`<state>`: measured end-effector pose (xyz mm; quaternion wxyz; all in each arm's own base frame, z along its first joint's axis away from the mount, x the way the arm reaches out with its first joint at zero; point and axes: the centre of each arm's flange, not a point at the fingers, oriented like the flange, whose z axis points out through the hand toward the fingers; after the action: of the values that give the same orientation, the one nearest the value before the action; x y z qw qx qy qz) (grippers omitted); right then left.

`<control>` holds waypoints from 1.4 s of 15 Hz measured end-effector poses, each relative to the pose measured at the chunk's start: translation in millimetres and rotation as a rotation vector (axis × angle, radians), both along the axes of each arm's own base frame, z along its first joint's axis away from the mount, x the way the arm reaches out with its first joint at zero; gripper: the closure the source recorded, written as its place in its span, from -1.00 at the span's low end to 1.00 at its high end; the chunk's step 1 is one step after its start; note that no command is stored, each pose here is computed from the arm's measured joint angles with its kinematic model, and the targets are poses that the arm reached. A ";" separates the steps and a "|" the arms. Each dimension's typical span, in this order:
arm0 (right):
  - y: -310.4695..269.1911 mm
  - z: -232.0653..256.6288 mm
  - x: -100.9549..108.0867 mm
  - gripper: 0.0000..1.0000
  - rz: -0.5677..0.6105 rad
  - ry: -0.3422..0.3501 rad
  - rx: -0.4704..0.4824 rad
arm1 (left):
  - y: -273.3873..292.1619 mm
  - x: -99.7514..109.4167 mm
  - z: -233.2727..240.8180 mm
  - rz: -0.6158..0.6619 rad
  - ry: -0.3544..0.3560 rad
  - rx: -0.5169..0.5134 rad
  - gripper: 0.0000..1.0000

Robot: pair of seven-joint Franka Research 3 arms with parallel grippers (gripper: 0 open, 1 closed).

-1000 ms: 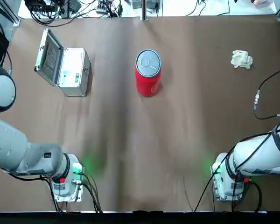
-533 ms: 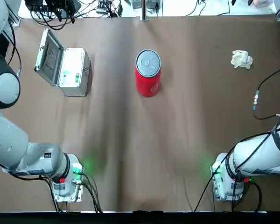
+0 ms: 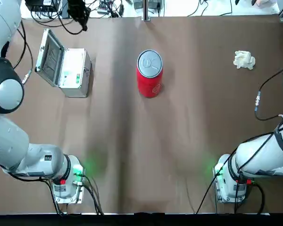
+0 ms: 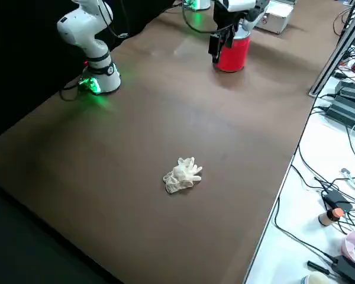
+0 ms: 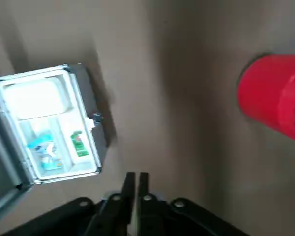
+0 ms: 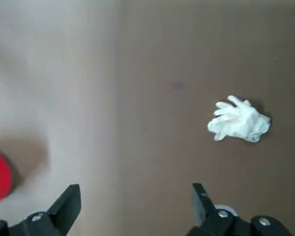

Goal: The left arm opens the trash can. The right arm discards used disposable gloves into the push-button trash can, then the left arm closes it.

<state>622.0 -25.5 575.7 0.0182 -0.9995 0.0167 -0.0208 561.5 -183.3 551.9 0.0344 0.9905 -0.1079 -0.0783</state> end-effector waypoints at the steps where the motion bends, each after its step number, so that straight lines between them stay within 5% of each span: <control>1: -42.4 -14.9 8.6 -0.99 -0.067 -0.016 -0.002 | -27.0 -7.8 0.0 -0.007 0.006 -0.027 0.97; 6: -168.4 -109.2 20.7 -0.99 -0.241 0.044 0.007 | -106.4 -19.0 -5.5 -0.025 -0.040 -0.143 0.98; 11: -202.2 -201.3 24.8 -0.99 -0.285 0.155 0.031 | -215.0 -41.7 -25.6 -0.054 -0.092 -0.230 0.98; 16: -219.0 -284.2 36.5 -0.99 -0.251 0.144 0.001 | -270.7 -56.1 -56.6 -0.143 -0.172 -0.226 0.98; 21: -292.8 -327.8 13.7 -0.99 -0.417 0.109 -0.004 | -307.6 -62.2 -89.7 -0.140 -0.223 -0.241 0.98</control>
<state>635.6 -318.4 247.9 0.0107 -0.9741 0.2240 0.0300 499.3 -490.9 462.2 0.1353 0.9718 -0.1883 0.0432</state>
